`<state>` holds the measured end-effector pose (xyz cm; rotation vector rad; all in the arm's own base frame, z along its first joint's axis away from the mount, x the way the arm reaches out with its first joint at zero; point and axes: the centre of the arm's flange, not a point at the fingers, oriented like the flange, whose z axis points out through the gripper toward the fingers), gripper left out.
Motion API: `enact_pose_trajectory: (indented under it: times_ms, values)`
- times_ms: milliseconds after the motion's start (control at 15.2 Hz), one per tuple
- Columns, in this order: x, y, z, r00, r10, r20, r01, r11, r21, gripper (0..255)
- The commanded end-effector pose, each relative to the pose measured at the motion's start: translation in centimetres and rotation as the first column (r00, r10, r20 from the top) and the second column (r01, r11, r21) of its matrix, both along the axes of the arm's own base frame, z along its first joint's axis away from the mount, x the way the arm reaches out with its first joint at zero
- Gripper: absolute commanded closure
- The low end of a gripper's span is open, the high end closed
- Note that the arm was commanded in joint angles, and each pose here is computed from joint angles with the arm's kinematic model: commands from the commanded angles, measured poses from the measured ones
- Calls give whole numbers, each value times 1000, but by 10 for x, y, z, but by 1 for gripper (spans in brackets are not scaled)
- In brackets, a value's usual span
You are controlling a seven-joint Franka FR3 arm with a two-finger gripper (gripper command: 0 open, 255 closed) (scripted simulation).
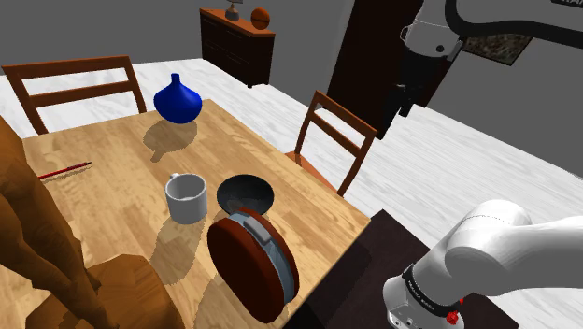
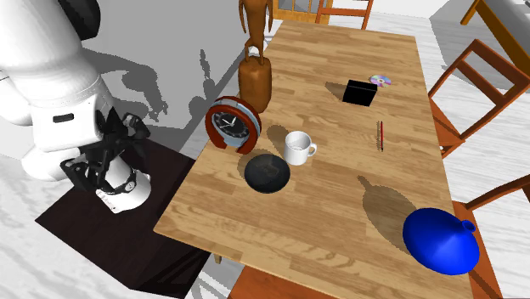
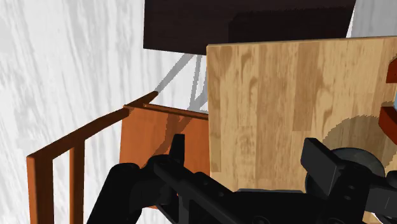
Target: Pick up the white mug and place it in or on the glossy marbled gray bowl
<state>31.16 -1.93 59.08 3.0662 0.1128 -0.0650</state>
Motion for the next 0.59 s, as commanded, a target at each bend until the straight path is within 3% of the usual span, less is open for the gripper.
enact_pose_trajectory:
  times_ms: [0,528]
  values:
    - [0,0,0,1000,0,0,0,1000,0,0]
    - [49,76,-50,1000,0,4,0,1000,16,0]
